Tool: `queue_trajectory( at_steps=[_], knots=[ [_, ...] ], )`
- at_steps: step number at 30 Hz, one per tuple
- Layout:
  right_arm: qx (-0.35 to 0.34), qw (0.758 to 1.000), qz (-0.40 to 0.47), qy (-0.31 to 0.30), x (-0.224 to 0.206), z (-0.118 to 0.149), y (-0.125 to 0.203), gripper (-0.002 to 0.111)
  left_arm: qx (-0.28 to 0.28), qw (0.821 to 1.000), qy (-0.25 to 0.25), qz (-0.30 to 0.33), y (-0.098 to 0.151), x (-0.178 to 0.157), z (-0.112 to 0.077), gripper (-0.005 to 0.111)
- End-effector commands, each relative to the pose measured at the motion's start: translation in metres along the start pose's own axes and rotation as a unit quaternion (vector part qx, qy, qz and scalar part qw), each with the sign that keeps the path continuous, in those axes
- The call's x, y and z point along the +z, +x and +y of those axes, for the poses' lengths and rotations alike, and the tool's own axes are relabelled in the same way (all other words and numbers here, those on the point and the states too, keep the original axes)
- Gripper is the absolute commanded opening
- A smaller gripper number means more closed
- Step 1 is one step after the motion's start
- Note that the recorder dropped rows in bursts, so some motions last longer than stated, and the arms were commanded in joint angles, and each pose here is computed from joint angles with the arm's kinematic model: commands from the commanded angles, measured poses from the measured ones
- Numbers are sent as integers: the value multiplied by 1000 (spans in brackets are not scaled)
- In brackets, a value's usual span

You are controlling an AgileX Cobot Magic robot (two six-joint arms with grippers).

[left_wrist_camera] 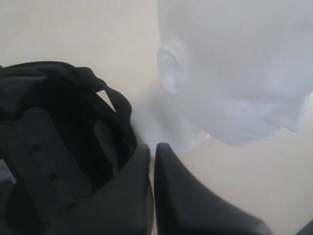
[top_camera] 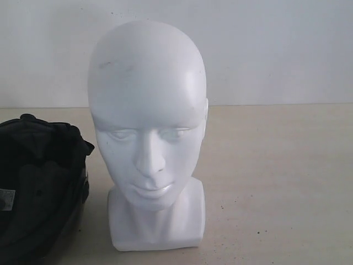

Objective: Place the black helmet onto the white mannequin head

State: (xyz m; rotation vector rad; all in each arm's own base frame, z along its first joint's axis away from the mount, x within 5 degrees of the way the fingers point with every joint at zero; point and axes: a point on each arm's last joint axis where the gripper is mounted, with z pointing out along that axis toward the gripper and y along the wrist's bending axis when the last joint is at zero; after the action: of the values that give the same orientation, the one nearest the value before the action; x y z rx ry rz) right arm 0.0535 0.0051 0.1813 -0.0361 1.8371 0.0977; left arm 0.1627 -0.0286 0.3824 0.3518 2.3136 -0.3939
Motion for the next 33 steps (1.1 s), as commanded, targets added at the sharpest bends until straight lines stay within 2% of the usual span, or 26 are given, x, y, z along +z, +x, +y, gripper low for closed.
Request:
queue_trajectory(
  at_steps=[1,3,6,8,10,13,16,19,26,30,33],
  knots=[
    [-4,1000,-9,2,0,0,-2,0,-5,999,29,27,-3,12,2,10],
    [-4,1000,-9,2,0,0,-2,0,-9,999,33,40,-3,17,4,22],
    [-4,1000,-9,2,0,0,-2,0,-29,997,48,54,-5,27,6,59],
    [-4,1000,-9,2,0,0,-2,0,-52,994,69,67,-6,34,7,66],
    [-4,1000,-9,2,0,0,-2,0,-56,992,87,74,-8,43,8,66],
    [-4,1000,-9,2,0,0,-2,0,-29,991,116,54,-14,53,9,66],
    [-4,1000,-9,2,0,0,-2,0,-39,991,125,32,-20,57,10,66],
    [-4,1000,-9,2,0,0,-2,0,-44,989,132,45,-18,61,11,66],
    [-4,1000,-9,2,0,0,-2,0,-21,993,75,85,-11,65,20,62],
    [-4,1000,-9,2,0,0,-2,0,7,991,58,118,-7,70,11,61],
    [-4,1000,-9,2,0,0,-2,0,25,989,27,144,-3,73,5,61]
  ],
)
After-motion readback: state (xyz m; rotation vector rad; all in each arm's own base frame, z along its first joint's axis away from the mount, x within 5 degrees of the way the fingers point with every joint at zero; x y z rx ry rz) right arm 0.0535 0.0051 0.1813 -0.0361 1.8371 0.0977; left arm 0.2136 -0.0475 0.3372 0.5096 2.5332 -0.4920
